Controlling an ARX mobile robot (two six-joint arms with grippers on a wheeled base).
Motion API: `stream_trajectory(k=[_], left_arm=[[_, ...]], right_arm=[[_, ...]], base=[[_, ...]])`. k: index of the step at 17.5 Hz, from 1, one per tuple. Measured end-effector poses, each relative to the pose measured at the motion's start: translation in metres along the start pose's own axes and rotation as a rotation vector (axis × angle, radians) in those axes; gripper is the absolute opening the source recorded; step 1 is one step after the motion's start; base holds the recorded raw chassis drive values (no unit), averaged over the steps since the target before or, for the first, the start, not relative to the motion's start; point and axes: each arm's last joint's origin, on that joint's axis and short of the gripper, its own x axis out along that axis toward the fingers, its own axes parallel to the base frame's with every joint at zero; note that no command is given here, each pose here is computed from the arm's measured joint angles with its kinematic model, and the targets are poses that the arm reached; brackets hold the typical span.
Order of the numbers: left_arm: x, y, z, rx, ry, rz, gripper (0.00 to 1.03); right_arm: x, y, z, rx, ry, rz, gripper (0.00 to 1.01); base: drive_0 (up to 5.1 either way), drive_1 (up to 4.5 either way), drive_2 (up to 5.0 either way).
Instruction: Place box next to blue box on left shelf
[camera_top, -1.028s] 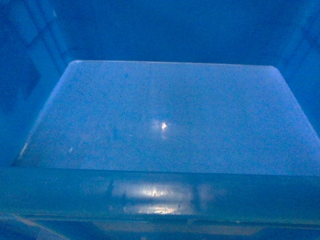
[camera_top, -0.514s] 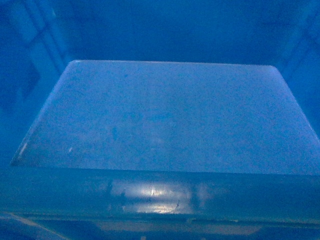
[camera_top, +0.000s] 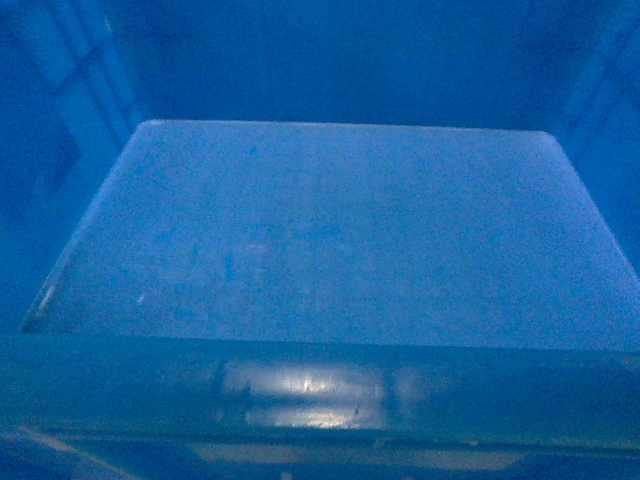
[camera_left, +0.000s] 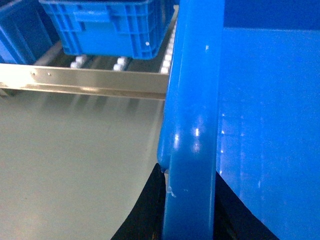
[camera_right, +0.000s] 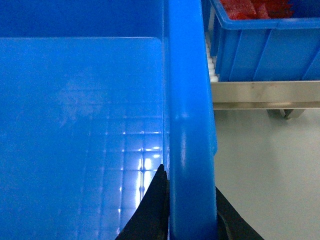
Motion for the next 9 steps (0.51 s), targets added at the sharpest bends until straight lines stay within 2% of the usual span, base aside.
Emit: stream_trajectory(k=[9], left_arm=[[0.0004,-0.0001,-0.0012,0.003,0.007,-0.001,0.14]], right_arm=[[0.0002,-0.0002,-0.0013,-0.003,0.01,-0.001,0.09]], base=[[0.0,0.0,0.0]])
